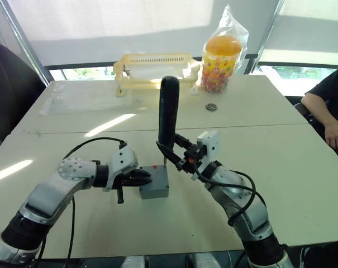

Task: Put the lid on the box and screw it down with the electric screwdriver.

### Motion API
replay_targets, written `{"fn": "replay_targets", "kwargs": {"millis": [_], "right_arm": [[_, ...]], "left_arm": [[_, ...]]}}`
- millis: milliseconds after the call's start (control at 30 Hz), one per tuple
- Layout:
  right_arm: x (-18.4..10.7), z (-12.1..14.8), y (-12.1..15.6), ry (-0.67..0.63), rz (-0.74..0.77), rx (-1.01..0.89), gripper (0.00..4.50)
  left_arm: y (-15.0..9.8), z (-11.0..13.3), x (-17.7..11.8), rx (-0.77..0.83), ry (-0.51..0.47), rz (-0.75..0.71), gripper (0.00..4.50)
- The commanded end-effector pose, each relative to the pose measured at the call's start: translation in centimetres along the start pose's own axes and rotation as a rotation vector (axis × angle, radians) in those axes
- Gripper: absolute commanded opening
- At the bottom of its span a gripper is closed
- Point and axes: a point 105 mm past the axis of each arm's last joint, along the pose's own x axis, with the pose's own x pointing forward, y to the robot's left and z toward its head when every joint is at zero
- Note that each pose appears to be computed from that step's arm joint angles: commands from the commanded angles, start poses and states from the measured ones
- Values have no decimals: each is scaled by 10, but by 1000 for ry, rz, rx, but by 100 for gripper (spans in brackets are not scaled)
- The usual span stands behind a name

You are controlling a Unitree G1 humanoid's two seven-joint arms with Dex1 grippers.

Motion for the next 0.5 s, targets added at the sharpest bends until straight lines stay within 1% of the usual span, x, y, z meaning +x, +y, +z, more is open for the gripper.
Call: {"fn": "replay_targets", "kwargs": {"millis": [33, 267, 500], "right_arm": [[0, 17, -1, -80, -2, -28, 178], [-1, 6, -1, -39, 6, -17, 178], [-1, -9, 8, 37, 76, -16, 178]], "left_arm": [[0, -9, 0, -30, 30, 9, 67], [2, -8, -1, -32, 28, 18, 67], [2, -8, -1, -32, 31, 24, 67]]}}
